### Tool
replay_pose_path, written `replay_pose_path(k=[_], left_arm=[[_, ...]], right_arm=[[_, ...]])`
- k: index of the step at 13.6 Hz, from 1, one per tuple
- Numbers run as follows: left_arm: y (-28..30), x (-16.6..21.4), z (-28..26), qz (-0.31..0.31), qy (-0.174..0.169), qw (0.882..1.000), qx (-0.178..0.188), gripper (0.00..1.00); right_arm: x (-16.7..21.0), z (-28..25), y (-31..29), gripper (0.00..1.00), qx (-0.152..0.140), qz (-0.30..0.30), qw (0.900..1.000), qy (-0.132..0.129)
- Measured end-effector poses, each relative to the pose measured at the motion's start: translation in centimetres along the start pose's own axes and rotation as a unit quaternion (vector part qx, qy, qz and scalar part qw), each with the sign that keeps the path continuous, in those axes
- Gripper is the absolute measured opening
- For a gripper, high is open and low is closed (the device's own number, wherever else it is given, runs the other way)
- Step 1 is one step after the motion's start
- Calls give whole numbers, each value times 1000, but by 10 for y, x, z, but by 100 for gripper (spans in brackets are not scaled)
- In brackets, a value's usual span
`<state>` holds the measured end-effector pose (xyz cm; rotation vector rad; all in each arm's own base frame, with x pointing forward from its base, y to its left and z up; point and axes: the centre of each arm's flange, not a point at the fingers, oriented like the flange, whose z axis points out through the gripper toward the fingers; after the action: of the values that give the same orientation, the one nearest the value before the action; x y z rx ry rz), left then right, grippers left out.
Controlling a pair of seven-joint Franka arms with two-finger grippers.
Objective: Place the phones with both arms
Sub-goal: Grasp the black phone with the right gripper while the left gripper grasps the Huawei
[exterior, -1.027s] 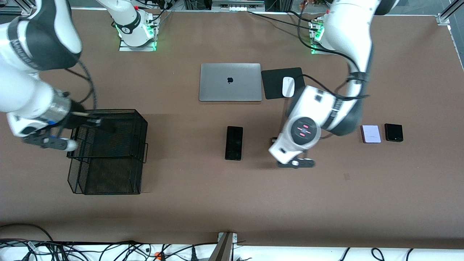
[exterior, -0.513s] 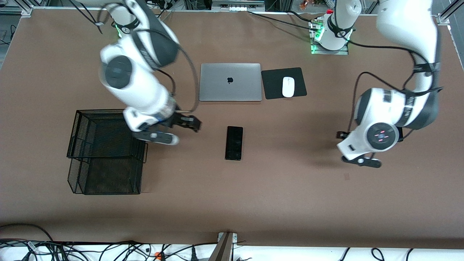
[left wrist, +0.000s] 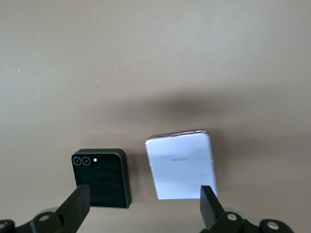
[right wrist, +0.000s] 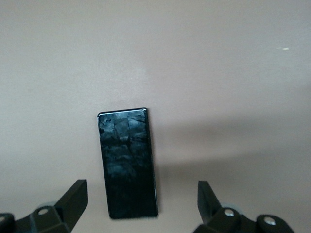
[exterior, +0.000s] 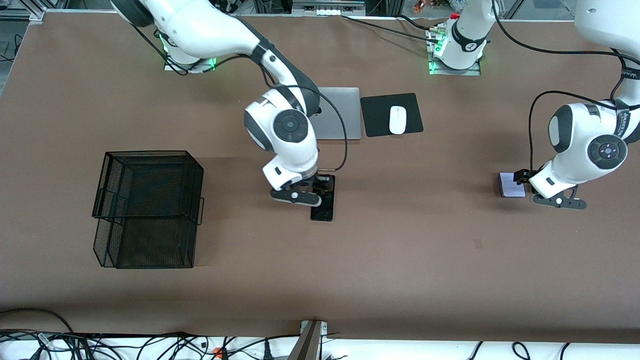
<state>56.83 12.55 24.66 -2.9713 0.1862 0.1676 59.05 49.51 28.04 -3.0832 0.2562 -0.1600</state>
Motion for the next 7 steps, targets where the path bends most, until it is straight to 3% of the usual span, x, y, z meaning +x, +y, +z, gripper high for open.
replay_pose_path(k=[3,7], left_arm=[[1,-9,14,-38,11,999,-35,100],[9,-12,22,-57,22,997,-53,100]], right_arm=[[-13,46,-12,100,-4,-20,999,27],[-28,78,-21,100,-6,-38,998,40]])
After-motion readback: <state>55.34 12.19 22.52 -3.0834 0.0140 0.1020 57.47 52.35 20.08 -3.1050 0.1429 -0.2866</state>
